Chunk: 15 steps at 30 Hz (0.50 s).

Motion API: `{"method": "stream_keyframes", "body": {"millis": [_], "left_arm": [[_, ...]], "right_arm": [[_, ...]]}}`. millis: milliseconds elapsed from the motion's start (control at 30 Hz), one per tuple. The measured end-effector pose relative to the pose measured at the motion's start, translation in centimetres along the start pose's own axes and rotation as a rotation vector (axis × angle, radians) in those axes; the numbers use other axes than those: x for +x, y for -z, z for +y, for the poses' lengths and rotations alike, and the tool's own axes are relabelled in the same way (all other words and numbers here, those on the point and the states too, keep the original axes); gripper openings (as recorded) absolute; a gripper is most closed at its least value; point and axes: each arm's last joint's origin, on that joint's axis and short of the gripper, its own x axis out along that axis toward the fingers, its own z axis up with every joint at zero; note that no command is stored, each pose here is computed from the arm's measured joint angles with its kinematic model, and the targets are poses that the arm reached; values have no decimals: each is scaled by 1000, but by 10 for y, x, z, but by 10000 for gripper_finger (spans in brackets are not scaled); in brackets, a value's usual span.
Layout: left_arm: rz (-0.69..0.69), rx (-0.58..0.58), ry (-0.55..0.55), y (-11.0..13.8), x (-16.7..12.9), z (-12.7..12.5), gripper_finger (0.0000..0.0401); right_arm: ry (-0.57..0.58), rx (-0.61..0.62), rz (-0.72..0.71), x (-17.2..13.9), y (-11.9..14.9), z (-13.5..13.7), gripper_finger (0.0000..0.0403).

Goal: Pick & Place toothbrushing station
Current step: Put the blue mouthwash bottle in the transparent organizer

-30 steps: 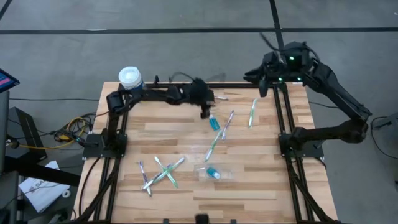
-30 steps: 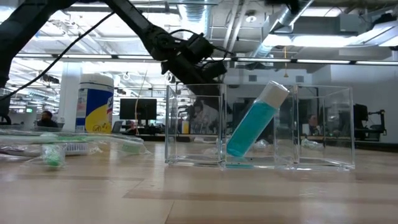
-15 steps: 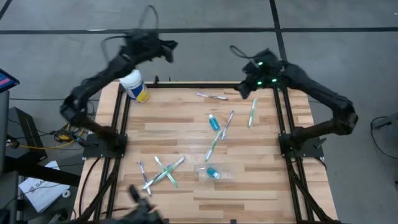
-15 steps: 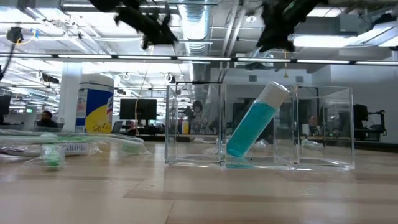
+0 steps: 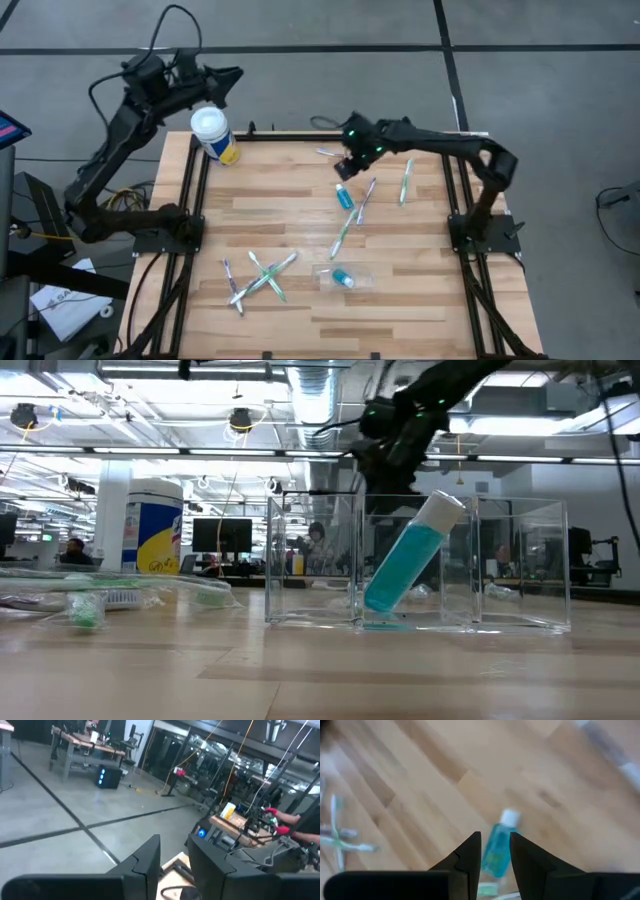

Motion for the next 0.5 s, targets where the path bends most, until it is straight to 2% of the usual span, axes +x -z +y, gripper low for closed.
{"method": "stream_keyframes", "body": {"millis": [233,500], "left_arm": [[82,29,-19,8,-8,-1,94],[152,69,-10,14,-6,1,94]], "right_arm": [[97,71,119,33,9,14,93],[135,146,42,38,10,25,93]]}}
